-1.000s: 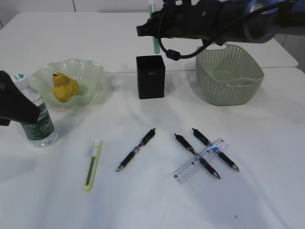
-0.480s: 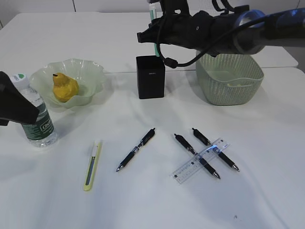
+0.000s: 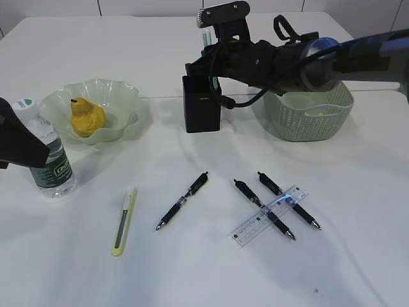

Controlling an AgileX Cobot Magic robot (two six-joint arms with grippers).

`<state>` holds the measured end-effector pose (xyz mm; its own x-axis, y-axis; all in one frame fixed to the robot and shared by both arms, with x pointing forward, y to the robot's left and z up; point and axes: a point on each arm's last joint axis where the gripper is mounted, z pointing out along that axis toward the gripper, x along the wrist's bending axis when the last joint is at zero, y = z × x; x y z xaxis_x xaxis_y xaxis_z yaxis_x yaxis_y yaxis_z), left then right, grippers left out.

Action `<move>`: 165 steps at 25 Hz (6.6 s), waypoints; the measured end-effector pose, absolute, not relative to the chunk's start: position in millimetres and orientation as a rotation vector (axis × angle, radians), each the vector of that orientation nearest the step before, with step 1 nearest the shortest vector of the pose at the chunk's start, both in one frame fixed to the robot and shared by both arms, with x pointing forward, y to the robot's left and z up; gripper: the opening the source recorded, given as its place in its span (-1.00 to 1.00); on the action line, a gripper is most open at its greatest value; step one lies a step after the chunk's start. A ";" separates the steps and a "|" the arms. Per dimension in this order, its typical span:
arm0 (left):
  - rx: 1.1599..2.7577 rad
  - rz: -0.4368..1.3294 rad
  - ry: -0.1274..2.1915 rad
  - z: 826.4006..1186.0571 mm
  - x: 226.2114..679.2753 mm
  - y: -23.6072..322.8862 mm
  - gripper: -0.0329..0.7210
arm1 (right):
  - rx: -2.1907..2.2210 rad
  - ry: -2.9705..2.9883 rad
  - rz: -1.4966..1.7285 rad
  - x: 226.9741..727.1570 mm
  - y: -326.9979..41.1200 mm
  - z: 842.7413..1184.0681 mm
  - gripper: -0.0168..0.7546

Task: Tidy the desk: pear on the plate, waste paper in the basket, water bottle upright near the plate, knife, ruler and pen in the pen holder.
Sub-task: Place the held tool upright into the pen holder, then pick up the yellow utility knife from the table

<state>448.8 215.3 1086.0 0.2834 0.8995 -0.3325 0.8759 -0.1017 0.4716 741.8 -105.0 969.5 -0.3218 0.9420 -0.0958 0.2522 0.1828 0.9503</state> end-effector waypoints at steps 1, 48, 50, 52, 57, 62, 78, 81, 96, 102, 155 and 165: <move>1.967 0.052 1.586 1086.0 448.8 215.3 0.29 | 1.138 1.717 1.174 741.8 -105.0 969.5 -0.51; 1.974 0.059 1.583 1085.9 448.9 215.7 0.28 | 1.066 1.829 1.183 725.0 -103.4 1016.4 -0.14; 1.974 0.059 1.583 1085.9 448.9 215.7 0.28 | 1.059 1.870 1.183 720.2 -102.8 1023.7 -0.14; 1.974 0.059 1.583 1085.9 448.9 215.7 0.28 | 1.040 1.930 1.169 714.6 -102.1 1030.0 -0.14; 1.974 0.059 1.583 1085.9 448.9 215.7 0.28 | 1.000 2.067 1.104 704.0 -107.4 1039.4 -0.14; 1.974 0.059 1.583 1085.9 448.9 215.7 0.28 | 1.045 2.199 1.030 696.8 -129.3 1045.8 -0.14; 1.972 0.055 1.583 1086.0 448.8 215.5 0.28 | 1.192 2.609 0.513 664.2 -174.7 1034.1 -0.14; 1.972 0.055 1.583 1086.0 448.8 215.5 0.28 | 1.314 2.661 0.428 655.0 -177.6 1032.3 -0.14; 1.987 0.028 1.607 1078.2 454.9 213.7 0.28 | 1.432 2.606 0.369 634.3 -187.0 1065.9 -0.14; 2.054 -0.054 1.650 1054.6 469.3 205.0 0.28 | 1.411 2.573 0.392 627.3 -189.9 1082.7 -0.14; 2.298 0.087 1.945 1031.4 522.7 108.5 0.28 | 1.436 2.514 0.355 597.8 -202.4 1103.8 -0.14; 2.027 0.092 2.133 1030.2 537.7 118.2 0.28 | 1.444 2.510 0.356 597.8 -202.4 1103.8 -0.14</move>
<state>537.7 118.2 1030.2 -0.0414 0.9941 -0.0998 0.9819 0.0590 0.1801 597.8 -202.4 1103.8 -0.4909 0.8682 -0.0718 0.8139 0.4865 0.3176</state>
